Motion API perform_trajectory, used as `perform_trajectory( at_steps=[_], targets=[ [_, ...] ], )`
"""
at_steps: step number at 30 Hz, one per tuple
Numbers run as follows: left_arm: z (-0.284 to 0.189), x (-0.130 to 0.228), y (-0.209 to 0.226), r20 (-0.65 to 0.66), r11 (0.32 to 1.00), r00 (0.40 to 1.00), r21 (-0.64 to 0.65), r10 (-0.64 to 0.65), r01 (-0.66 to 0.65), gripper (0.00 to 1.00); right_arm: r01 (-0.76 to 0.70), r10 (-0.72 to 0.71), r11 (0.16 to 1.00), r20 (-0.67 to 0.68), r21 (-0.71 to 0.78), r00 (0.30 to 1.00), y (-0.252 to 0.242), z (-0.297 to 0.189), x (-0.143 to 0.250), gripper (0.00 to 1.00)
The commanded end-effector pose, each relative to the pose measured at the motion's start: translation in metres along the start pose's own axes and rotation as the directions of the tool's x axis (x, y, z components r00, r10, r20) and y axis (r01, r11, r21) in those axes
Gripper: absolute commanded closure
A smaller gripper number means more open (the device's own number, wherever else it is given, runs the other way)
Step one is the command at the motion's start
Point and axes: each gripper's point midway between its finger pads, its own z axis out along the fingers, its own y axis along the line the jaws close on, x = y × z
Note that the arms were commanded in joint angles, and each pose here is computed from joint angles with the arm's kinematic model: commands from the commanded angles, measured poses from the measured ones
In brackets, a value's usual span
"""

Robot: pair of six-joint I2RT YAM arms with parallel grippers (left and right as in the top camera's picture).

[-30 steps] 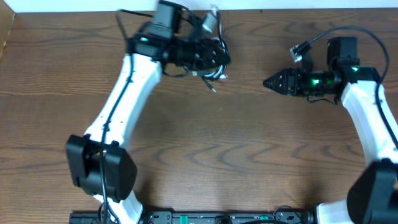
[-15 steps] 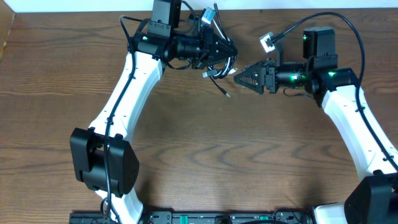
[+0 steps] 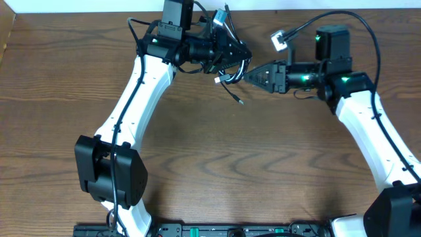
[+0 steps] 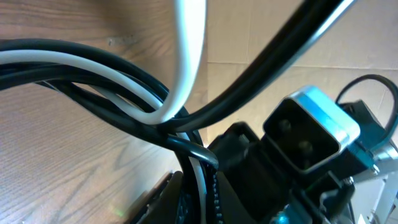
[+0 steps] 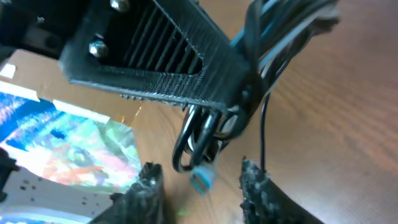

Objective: Untangle cables

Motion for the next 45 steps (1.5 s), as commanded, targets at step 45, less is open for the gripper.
perform_trajectory(
  at_steps=[45],
  targets=[
    [0.013,0.021,-0.012,-0.077,0.993,0.991,0.048,0.108,-0.105,0.93,0.045,-0.04,0.994,0.057,-0.096,0.998,-0.013,-0.052,-0.004,0.75]
  ],
)
